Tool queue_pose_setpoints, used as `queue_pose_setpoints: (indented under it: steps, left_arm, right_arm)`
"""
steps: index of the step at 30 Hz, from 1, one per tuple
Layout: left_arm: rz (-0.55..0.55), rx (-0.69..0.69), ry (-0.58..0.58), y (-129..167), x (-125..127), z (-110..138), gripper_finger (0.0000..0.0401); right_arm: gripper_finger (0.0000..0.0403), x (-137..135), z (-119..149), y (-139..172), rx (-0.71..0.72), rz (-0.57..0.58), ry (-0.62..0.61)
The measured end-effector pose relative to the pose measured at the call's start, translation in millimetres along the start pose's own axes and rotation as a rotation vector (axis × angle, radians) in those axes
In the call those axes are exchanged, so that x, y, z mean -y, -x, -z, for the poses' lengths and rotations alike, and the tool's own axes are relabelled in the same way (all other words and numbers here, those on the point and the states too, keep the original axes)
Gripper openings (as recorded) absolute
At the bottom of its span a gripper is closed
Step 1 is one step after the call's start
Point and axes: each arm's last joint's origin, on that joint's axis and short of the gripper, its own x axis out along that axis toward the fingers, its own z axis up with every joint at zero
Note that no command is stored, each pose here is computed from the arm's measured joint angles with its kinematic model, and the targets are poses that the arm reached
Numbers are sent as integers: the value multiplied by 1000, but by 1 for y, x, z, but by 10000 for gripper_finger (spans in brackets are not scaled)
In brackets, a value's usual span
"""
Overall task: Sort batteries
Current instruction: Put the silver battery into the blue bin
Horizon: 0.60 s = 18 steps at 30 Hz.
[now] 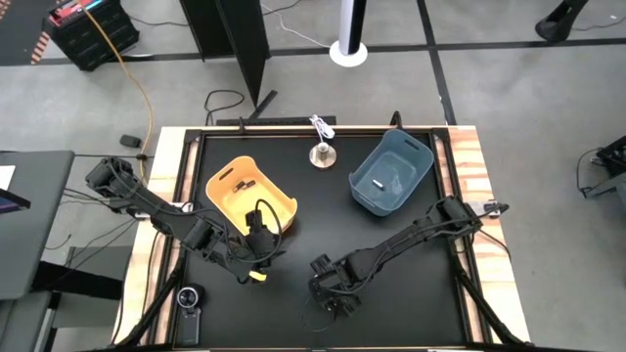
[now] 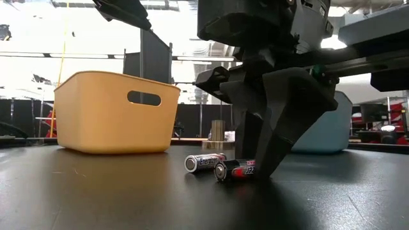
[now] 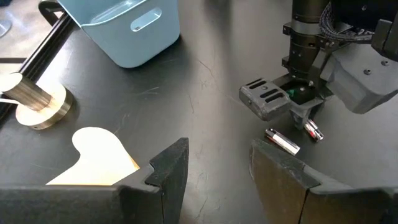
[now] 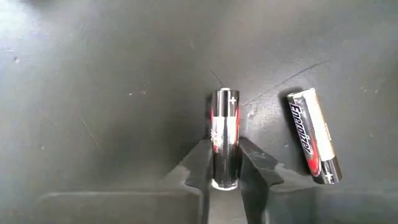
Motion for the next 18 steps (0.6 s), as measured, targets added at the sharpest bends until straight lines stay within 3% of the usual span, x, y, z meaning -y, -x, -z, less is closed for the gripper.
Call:
queue_pose_setpoints:
  steps: [6, 18]
  left_arm:
    - [0, 0, 0, 0, 0, 0, 164]
    - [0, 0, 0, 0, 0, 0, 164]
  right_arm:
    - [26, 0, 0, 0, 0, 0, 15]
    - [18, 0, -4, 25, 44, 9, 20]
